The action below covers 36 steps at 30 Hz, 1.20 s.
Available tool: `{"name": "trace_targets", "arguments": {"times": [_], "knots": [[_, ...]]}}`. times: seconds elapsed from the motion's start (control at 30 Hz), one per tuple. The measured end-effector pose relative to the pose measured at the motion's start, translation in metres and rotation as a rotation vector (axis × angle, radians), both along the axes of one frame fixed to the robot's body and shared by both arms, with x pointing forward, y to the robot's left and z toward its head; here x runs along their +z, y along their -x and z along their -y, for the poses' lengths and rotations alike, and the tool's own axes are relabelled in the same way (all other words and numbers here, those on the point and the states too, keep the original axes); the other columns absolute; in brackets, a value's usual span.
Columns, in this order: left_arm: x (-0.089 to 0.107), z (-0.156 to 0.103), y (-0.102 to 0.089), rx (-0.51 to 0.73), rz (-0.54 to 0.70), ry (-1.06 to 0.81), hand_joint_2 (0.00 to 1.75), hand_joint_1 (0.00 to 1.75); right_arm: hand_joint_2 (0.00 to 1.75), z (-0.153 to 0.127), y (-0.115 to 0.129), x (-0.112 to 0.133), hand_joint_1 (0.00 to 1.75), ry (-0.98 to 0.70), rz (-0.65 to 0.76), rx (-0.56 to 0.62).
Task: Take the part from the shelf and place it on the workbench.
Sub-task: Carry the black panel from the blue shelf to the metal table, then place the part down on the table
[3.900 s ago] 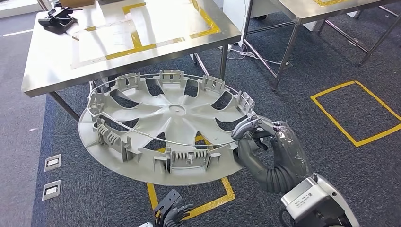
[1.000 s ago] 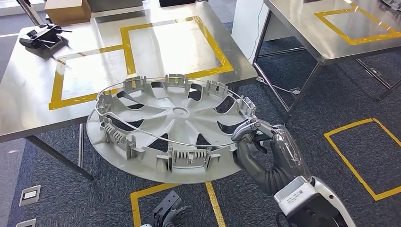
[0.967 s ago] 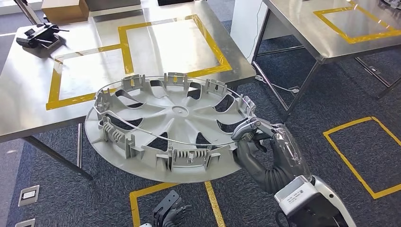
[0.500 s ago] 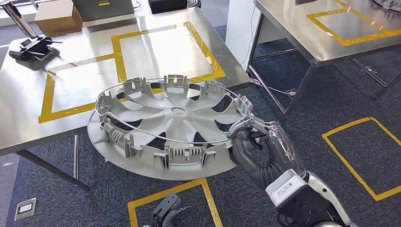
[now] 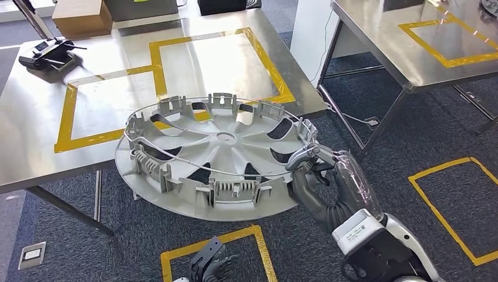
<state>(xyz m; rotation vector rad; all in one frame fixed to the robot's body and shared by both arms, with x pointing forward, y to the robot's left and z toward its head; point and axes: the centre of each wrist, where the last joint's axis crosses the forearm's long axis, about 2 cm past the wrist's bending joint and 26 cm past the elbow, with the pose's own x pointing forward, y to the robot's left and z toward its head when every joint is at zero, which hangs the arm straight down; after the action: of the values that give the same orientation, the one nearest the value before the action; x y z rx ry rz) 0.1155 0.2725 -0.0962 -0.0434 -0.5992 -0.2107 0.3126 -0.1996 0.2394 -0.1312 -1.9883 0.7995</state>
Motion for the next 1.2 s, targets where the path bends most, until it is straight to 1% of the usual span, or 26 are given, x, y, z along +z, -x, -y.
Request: {"name": "trace_targets", "arguments": {"times": [1.2], "knots": [[0.0002, -0.0007, -0.0011, -0.007, -0.004, -0.004, 1.75, 0.0, 1.75, -0.0009, 0.0017, -0.0037, 1.75, -0.001, -0.013, -0.002]]}}
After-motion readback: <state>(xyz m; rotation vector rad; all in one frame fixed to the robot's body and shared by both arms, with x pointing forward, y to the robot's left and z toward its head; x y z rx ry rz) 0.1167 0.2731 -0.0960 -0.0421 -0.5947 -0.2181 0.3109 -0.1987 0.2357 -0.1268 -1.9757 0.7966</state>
